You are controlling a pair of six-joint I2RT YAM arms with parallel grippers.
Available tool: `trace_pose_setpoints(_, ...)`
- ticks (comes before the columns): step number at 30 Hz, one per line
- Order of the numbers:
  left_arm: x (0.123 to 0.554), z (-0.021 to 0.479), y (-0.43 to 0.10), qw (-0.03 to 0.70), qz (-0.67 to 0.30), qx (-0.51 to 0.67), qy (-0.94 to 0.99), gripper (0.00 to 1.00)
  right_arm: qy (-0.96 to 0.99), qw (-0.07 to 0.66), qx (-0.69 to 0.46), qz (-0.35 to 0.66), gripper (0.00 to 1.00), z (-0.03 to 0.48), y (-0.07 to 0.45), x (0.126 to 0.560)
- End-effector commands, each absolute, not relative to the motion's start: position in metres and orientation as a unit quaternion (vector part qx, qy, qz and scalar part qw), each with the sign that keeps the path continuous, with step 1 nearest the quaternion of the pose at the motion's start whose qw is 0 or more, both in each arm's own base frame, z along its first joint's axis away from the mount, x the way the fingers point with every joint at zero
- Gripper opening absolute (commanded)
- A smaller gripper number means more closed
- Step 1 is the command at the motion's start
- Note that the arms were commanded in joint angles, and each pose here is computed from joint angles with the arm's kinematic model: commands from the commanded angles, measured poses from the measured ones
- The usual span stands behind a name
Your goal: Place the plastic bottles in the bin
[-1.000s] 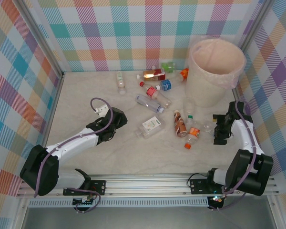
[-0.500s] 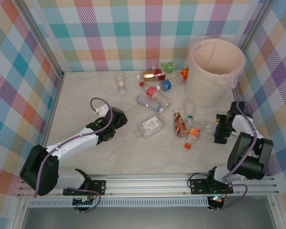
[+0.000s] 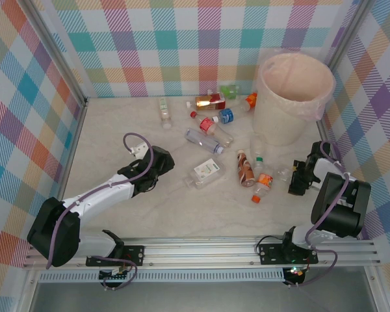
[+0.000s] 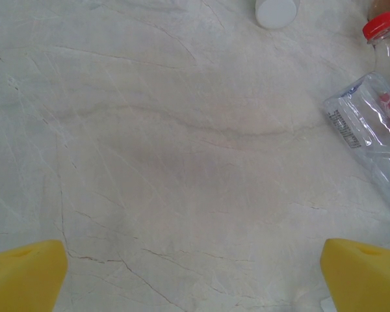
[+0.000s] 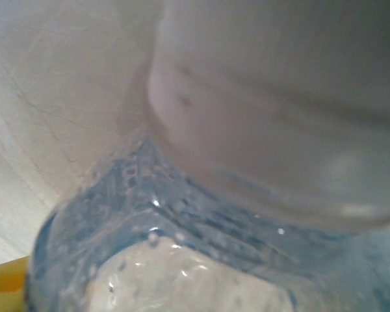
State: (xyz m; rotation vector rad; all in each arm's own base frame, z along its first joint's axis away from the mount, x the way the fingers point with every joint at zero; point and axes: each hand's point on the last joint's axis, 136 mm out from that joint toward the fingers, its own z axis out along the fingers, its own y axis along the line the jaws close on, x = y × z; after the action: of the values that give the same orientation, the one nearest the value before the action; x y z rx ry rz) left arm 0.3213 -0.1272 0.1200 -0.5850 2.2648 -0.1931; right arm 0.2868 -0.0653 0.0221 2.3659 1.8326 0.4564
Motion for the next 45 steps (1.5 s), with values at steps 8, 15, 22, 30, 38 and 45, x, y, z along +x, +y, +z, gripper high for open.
trace_pose_setpoints(8, 0.327, 0.126, -0.129, 0.386, -0.082, -0.234, 0.889, 1.00, 0.604, 0.115, 0.774, 0.154, 0.58, 0.026, -0.073, 0.277)
trace_pose_setpoints(15, 0.329, 0.123, -0.131, 0.383, -0.082, -0.233, 0.890, 1.00, 0.636, 0.188, 0.734, 0.143, 0.44, 0.044, -0.079, 0.258)
trace_pose_setpoints(22, 0.334, 0.121, -0.139, 0.376, -0.092, -0.225, 0.894, 1.00, 0.693, 0.364, 0.603, 0.151, 0.38, 0.120, -0.090, 0.266)
trace_pose_setpoints(30, 0.340, 0.122, -0.157, 0.372, -0.130, -0.207, 0.895, 1.00, 0.727, 0.495, 0.435, 0.194, 0.35, 0.219, -0.064, 0.291)
trace_pose_setpoints(38, 0.339, 0.125, -0.155, 0.375, -0.129, -0.210, 0.894, 1.00, 0.748, 0.564, 0.233, 0.263, 0.37, 0.312, -0.003, 0.333)
trace_pose_setpoints(45, 0.333, 0.131, -0.148, 0.388, -0.135, -0.218, 0.885, 1.00, 0.741, 0.589, 0.150, 0.284, 0.39, 0.370, 0.020, 0.363)
